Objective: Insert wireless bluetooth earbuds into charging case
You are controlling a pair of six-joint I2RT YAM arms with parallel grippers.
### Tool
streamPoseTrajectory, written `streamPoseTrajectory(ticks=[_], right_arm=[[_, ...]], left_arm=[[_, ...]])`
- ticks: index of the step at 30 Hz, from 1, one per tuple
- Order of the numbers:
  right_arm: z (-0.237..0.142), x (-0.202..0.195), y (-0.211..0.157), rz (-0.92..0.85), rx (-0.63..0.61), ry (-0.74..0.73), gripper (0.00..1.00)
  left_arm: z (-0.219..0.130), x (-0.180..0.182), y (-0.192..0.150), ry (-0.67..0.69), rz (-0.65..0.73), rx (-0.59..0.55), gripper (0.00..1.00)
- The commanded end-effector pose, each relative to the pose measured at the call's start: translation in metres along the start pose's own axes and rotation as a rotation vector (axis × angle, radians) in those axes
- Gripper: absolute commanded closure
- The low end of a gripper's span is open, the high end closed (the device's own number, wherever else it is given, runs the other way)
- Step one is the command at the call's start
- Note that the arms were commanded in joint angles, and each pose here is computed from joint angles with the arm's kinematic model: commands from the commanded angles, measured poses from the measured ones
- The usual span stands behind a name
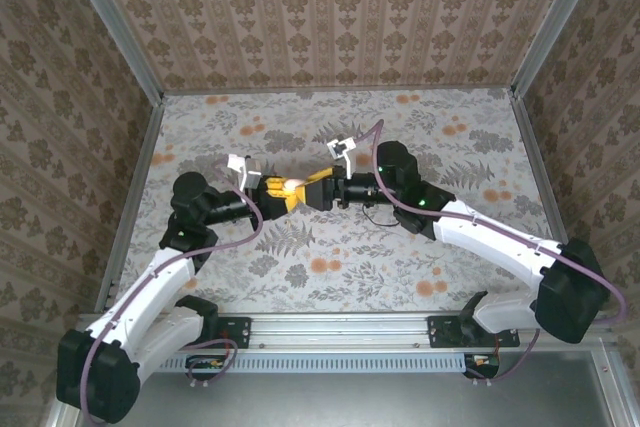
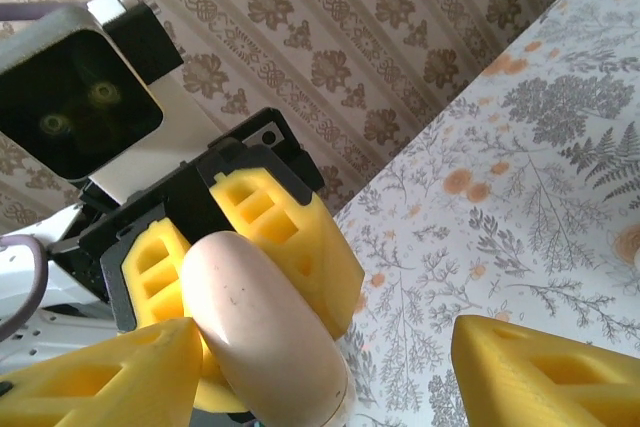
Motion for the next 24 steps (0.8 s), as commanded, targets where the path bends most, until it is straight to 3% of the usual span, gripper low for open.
streamPoseTrajectory(ticks=[1, 7, 14, 24], right_arm=[[0.004, -0.004, 0.001, -0.025, 0.021, -0.047, 0.33], [-0.002, -0.028, 0.023, 0.066, -0.045, -0.099, 0.34], [0.003, -0.051, 0.024, 0.142, -0.017, -0.14, 0.35], [-0.011, -0.022, 0.035, 0.15, -0.045, -0.072, 0.34]], left_arm=[[0.002, -0.01, 0.024, -0.048, 0.062, -0.042, 1.0], [0.002, -0.015, 0.024, -0.066, 0.068, -0.042, 1.0], [0.001, -0.018, 0.026, -0.066, 0.084, -0.051, 1.0], [-0.003, -0.003, 0.005, 0.02, 0.058, -0.015, 1.0]])
Point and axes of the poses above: each hand's point on the last joint's axis, 136 mm out from that joint toward the fingers, its own z axis out along the fingers, its own x axis along the line the jaws close on, y = z × x, the point moved 1 cm from there along -z, back along the fingers, and after that the axes turned 13 degrees about z, right-handed, at the moved point
